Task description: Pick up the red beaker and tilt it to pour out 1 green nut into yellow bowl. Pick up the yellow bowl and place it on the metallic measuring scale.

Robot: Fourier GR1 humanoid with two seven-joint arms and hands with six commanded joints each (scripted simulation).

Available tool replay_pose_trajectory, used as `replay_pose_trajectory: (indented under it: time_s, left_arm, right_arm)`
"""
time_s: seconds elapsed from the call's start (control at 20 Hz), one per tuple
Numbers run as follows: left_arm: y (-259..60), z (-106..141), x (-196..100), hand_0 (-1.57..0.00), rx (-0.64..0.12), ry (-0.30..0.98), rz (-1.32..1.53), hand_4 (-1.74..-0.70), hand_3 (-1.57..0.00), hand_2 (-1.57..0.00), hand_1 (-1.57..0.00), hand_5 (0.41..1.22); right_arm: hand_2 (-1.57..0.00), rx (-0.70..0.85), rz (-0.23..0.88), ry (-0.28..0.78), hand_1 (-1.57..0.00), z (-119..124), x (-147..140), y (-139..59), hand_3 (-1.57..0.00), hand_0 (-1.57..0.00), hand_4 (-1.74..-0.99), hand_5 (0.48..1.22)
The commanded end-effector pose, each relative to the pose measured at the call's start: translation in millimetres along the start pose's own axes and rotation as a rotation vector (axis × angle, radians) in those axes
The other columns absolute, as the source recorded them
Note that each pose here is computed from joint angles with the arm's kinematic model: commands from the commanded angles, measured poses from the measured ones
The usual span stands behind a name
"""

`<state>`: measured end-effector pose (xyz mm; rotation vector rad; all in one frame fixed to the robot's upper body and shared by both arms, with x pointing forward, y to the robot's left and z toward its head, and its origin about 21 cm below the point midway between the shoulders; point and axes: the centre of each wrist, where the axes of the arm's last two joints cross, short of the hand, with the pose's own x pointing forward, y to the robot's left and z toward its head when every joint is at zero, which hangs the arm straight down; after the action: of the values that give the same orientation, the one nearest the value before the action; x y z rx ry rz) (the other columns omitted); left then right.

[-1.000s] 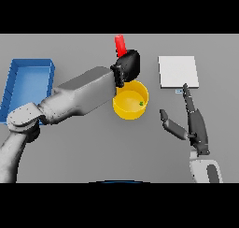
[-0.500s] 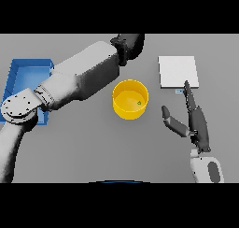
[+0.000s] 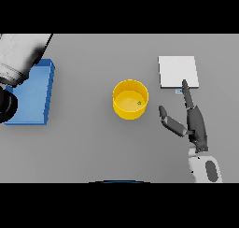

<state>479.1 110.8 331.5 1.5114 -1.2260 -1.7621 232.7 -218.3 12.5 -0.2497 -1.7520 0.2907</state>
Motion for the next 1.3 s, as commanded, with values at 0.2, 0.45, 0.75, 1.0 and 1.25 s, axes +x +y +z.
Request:
replay_pose_trajectory:
  time_s: [0.2, 0.45, 0.75, 1.0, 1.25]
  left_arm:
    - [-47.9, 18.6, -83.1, -1.57, 0.017, 0.281, 0.541, -1.74, -1.46, -1.57, -1.57, 1.221]
    - [-136.0, 48.8, -125.4, -1.57, -0.012, 0.586, 0.865, -1.74, -1.53, -1.57, -1.57, 1.221]
    - [-205.0, 73.5, -127.7, -1.57, -0.056, 0.842, 1.141, -1.74, -1.49, -1.57, -1.57, 1.221]
    - [-258.7, 94.7, -109.8, -1.57, -0.072, 0.931, 1.285, -1.74, -1.37, -1.57, -1.57, 1.221]
    - [-293.0, 123.9, -84.7, -1.57, -0.08, 0.997, 1.372, -1.74, -1.4, -1.57, -1.57, 1.221]
  right_arm:
    - [0.0, 0.026, -0.09, -0.023, 0.0, 0.1, -0.3, -1.6, 0.0, 0.0, -1.093, 0.623]
    - [0.0, 0.054, -0.094, -0.027, 0.0, -1.4, -0.8, -2.9, 0.0, 0.0, -1.126, 0.651]
    - [0.0, 0.076, -0.09, -0.034, 0.0, -2.1, -3.9, -3.2, 0.0, 0.0, -1.181, 0.687]
    - [0.0, 0.071, -0.056, -0.026, 0.0, -6.1, -3.4, -2.2, 0.0, 0.0, -1.199, 0.707]
    - [0.0, 0.072, -0.054, -0.022, 0.0, -3.1, -7.2, -4.3, 0.0, 0.0, -1.201, 0.696]
